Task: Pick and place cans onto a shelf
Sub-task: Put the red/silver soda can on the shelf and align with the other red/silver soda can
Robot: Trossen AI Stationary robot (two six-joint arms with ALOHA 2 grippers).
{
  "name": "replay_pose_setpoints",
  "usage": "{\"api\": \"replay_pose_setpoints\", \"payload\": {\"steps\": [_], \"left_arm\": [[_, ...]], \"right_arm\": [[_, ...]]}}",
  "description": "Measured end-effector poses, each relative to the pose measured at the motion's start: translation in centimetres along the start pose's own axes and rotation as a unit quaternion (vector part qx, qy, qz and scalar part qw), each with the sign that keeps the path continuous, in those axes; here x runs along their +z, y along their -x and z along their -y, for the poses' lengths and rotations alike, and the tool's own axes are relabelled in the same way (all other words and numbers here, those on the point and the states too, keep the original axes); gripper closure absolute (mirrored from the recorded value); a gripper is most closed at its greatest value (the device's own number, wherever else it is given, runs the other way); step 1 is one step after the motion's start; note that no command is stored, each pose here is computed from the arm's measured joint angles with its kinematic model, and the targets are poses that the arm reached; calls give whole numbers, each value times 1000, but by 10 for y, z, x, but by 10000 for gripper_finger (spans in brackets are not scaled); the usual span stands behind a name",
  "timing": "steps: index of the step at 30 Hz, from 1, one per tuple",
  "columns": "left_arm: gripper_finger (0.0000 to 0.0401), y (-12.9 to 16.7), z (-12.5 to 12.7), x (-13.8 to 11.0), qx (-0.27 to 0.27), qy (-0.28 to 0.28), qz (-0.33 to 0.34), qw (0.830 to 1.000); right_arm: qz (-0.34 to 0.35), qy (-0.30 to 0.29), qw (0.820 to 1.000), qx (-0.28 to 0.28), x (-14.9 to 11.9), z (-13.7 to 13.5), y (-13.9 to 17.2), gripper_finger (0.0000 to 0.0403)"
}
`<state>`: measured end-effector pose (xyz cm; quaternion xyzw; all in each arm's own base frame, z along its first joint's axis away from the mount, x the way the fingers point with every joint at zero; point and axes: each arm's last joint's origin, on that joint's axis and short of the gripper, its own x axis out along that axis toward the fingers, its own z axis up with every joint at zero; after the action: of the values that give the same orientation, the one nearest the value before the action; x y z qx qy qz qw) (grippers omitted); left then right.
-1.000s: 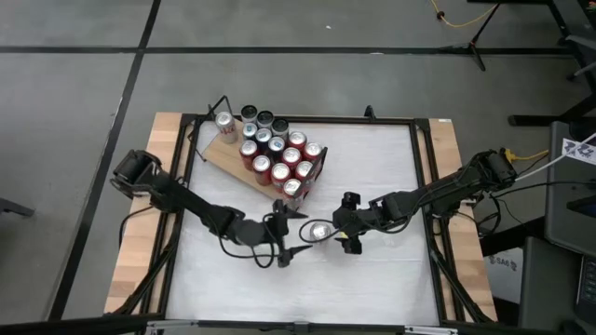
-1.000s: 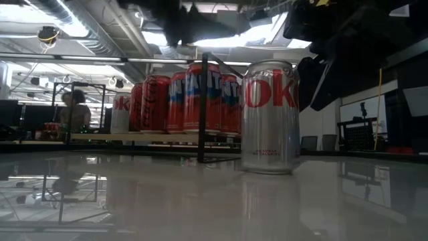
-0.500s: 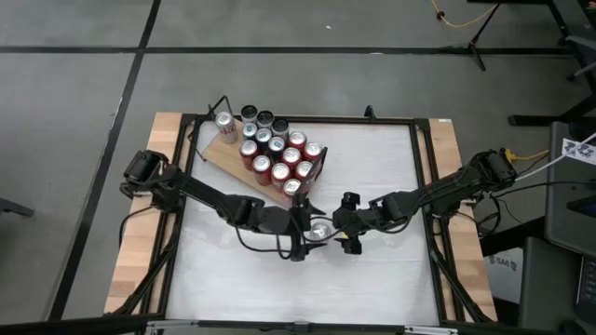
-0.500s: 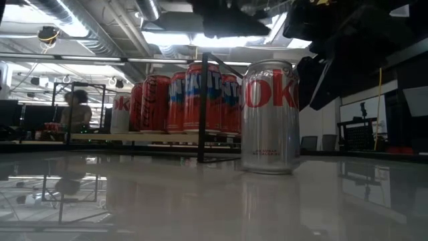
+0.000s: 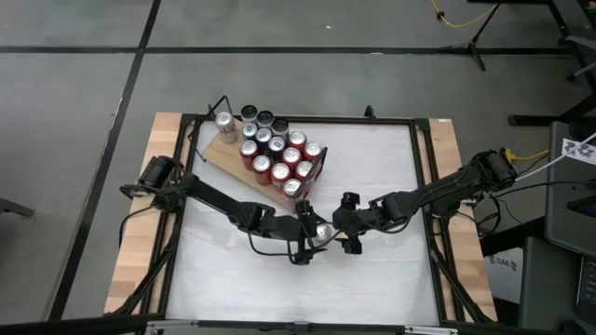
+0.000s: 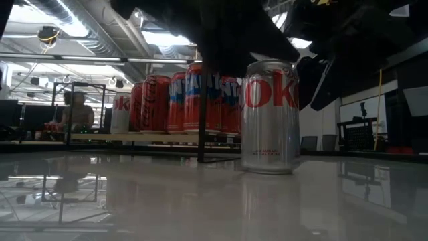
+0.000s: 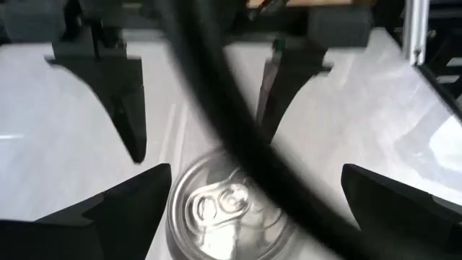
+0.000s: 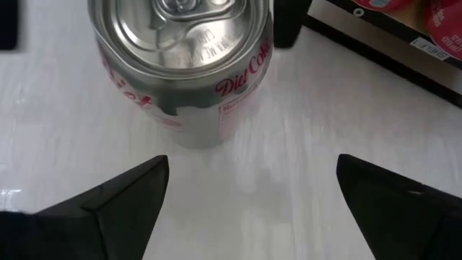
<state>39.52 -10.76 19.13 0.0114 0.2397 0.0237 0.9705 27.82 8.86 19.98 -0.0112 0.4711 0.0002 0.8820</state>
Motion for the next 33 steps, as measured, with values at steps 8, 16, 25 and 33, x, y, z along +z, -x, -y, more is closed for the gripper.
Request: {"api": "replay_pose_setpoints", "payload": {"steps": [8, 16, 25, 33], "left_arm": [[2, -1, -3, -9, 7, -3, -41, 999], [2, -2, -3, -9, 4, 3, -39, 999], [2, -2, -4, -8, 7, 12, -35, 999], [4, -2, -5, -8, 11, 31, -34, 999]], "right_arm": [[0, 0, 1000, 0, 0, 0, 0, 10], [1, 0, 1000, 0, 0, 0, 0, 10], [1, 0, 1000, 0, 0, 0, 0, 10], [1, 0, 1000, 0, 0, 0, 0, 10]]}}
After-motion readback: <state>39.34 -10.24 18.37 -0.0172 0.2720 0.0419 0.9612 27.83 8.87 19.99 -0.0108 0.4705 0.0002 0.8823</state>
